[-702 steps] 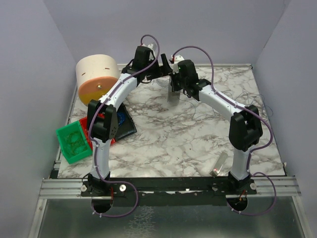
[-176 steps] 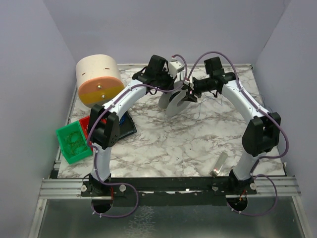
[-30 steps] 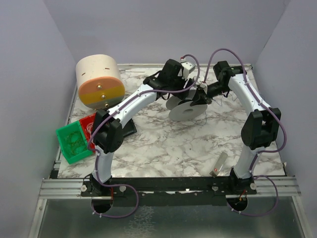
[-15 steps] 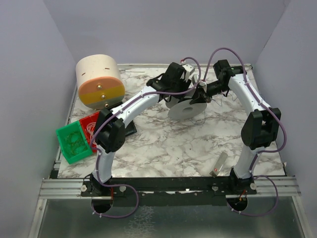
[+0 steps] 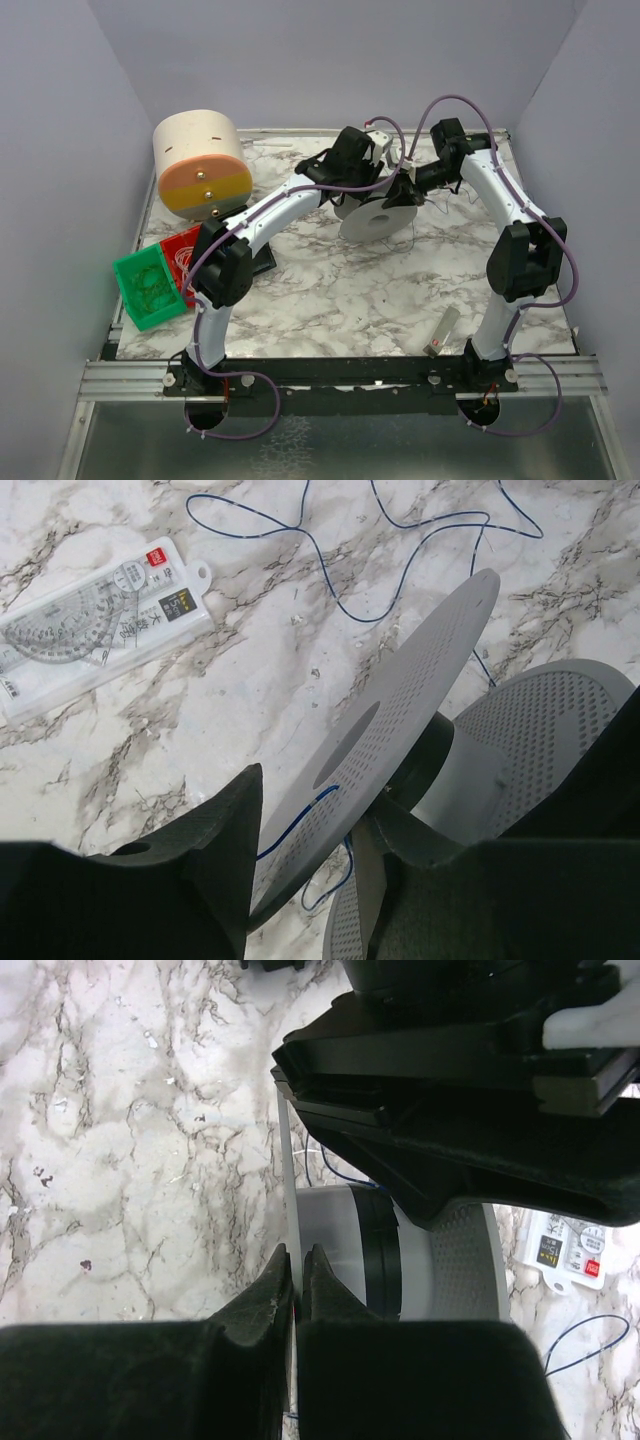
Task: Wrap the cables
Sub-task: Wrap the cable around the cable reel.
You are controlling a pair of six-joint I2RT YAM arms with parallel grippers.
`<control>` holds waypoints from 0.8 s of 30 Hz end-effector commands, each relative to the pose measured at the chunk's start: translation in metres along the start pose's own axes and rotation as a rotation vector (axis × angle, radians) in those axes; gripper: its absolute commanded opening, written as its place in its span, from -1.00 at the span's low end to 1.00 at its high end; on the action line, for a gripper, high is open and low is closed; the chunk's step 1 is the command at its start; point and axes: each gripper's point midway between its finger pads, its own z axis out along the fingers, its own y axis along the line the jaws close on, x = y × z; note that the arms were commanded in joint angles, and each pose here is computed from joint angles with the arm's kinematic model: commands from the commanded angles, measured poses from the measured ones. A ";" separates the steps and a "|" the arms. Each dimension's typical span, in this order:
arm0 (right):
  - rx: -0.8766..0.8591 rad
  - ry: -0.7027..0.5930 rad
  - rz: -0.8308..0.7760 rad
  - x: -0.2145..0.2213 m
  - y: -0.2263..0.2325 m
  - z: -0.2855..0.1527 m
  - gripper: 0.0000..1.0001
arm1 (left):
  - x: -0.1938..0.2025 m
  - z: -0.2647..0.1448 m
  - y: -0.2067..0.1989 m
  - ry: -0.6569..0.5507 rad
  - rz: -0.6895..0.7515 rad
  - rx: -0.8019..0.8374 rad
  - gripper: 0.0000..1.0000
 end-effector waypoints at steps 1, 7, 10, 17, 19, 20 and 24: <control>0.095 -0.064 -0.070 -0.026 -0.022 -0.017 -0.99 | 0.024 0.003 0.004 0.078 -0.007 -0.020 -0.59; 0.167 -0.070 -0.055 -0.031 -0.038 -0.030 -0.99 | 0.021 -0.001 0.000 0.081 -0.016 0.007 -1.00; 0.203 -0.074 -0.038 -0.034 -0.044 -0.035 -0.99 | 0.016 -0.005 -0.001 0.077 -0.028 0.013 -1.00; 0.282 -0.050 0.038 -0.024 -0.053 -0.038 -0.18 | 0.002 -0.018 0.016 0.042 -0.118 -0.017 -1.00; 0.289 -0.052 0.058 -0.019 -0.051 -0.038 0.01 | 0.003 -0.019 0.027 0.036 -0.174 -0.051 -1.00; 0.292 -0.054 0.070 -0.018 -0.050 -0.037 0.08 | 0.005 -0.019 0.031 0.036 -0.203 -0.062 -1.00; 0.330 -0.059 0.084 -0.012 -0.049 -0.037 0.30 | 0.013 -0.016 0.032 0.045 -0.250 -0.060 -1.00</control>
